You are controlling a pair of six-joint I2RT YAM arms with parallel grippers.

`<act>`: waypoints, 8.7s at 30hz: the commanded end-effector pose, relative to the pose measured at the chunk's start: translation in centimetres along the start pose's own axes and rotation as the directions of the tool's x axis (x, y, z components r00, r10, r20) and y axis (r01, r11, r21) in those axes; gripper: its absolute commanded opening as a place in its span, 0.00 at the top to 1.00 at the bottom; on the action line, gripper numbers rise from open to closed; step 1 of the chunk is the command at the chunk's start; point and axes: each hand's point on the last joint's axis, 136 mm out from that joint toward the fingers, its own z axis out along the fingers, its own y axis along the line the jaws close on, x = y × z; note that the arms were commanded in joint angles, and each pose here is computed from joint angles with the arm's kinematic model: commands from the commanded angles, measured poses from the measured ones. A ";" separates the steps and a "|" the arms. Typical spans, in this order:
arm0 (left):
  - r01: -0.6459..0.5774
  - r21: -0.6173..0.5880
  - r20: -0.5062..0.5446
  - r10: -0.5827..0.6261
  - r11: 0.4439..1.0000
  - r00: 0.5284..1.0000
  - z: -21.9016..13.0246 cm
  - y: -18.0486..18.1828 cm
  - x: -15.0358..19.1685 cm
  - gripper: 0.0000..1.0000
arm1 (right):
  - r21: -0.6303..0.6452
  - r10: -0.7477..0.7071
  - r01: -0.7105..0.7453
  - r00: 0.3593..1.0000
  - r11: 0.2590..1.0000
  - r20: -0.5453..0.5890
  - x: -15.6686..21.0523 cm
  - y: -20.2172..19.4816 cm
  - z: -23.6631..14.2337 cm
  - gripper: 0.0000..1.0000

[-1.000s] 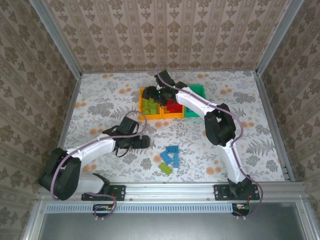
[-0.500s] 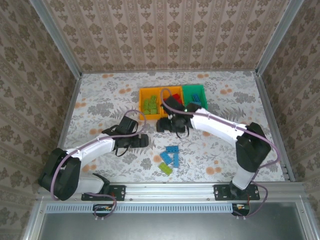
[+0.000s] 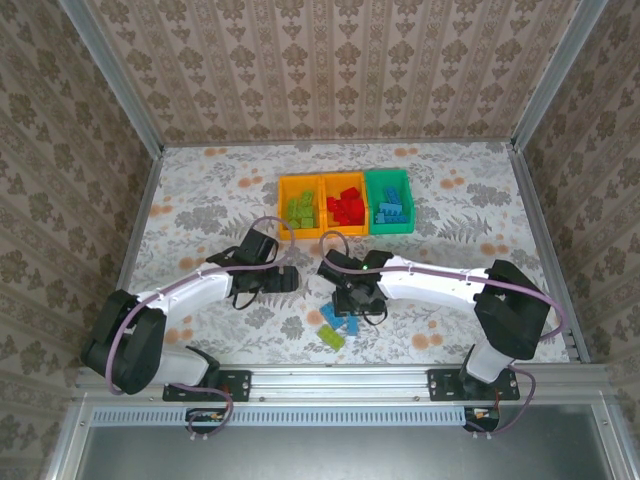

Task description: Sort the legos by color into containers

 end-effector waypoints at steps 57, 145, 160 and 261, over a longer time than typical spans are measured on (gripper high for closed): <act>-0.230 0.084 -0.007 0.231 0.970 0.973 -1.1 -5.3 0.3 0.01 | -0.057 0.209 -0.202 0.910 0.978 0.358 -23.7 -13.4 -7.0 0.83; -0.304 0.268 0.098 0.288 0.914 0.953 2.3 -27.8 -17.3 0.39 | -0.235 0.375 -0.297 0.807 0.925 0.456 -9.4 -20.7 -6.5 0.06; -0.132 0.538 0.127 0.075 0.833 0.989 5.7 -31.0 -22.7 0.34 | -0.315 0.475 -0.367 0.775 0.875 0.417 -4.8 -20.4 -6.6 0.09; -0.615 0.198 -0.078 0.638 0.763 0.766 -4.1 -13.0 9.4 0.00 | 0.026 0.087 -0.108 0.904 0.994 0.420 -33.4 -13.0 -3.2 0.31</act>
